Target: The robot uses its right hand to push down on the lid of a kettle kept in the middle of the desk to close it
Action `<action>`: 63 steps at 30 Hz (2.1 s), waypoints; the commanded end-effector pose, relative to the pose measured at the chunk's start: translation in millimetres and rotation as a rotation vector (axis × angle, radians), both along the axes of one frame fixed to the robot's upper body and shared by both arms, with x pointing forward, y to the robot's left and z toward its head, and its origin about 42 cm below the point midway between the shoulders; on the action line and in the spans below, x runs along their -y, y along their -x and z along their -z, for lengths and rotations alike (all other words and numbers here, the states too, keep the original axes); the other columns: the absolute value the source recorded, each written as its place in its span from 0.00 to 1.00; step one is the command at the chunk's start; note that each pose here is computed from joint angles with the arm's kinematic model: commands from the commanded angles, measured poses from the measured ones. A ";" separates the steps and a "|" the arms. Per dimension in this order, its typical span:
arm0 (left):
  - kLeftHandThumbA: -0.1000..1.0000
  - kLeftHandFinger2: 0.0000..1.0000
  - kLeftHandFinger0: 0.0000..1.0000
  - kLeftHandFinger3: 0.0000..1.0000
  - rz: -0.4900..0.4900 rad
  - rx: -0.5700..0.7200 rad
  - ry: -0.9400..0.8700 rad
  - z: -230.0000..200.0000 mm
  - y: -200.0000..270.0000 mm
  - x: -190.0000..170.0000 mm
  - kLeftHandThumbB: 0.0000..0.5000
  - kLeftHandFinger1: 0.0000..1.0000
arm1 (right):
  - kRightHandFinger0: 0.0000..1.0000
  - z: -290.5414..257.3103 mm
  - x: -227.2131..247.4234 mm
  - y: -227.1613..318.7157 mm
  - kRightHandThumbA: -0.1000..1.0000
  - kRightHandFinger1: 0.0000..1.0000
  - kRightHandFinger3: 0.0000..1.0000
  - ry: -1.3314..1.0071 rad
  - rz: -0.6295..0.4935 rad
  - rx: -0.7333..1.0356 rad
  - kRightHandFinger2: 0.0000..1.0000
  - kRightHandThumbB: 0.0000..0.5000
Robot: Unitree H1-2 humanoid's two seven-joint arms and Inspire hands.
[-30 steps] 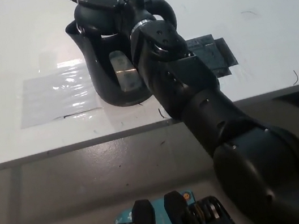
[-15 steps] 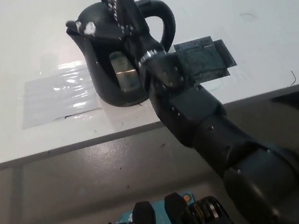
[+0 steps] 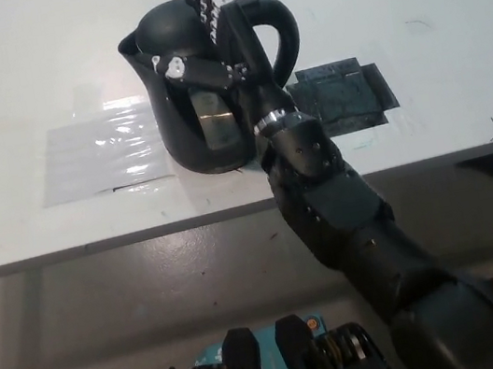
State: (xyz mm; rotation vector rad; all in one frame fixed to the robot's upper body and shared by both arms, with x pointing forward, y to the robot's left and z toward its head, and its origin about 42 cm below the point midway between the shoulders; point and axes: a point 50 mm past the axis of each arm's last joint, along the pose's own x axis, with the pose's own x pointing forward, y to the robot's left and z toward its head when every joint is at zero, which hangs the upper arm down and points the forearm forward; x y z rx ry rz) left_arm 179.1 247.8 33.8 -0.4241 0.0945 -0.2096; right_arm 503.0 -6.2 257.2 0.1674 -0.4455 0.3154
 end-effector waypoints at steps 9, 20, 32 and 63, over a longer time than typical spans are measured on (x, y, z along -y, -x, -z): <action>1.00 1.00 1.00 1.00 -0.051 0.040 0.003 -5.9 3.8 -14.0 0.94 1.00 | 1.00 -176.8 17.3 157.1 1.00 1.00 1.00 -0.076 -0.285 0.648 1.00 0.93; 1.00 1.00 1.00 1.00 -0.058 0.030 0.003 -7.2 4.6 -26.1 0.96 1.00 | 1.00 -194.9 91.7 221.3 0.83 1.00 1.00 -0.146 -0.303 0.722 1.00 0.87; 1.00 1.00 1.00 1.00 -0.080 0.068 -0.005 -15.6 -3.4 -35.4 0.94 1.00 | 1.00 -155.1 192.3 268.2 0.65 1.00 1.00 -0.073 -0.165 0.733 1.00 0.98; 1.00 1.00 1.00 1.00 -0.186 0.143 0.017 -25.3 -34.4 -50.9 0.91 1.00 | 1.00 154.3 346.8 217.8 0.72 1.00 1.00 0.114 0.364 -0.154 1.00 0.88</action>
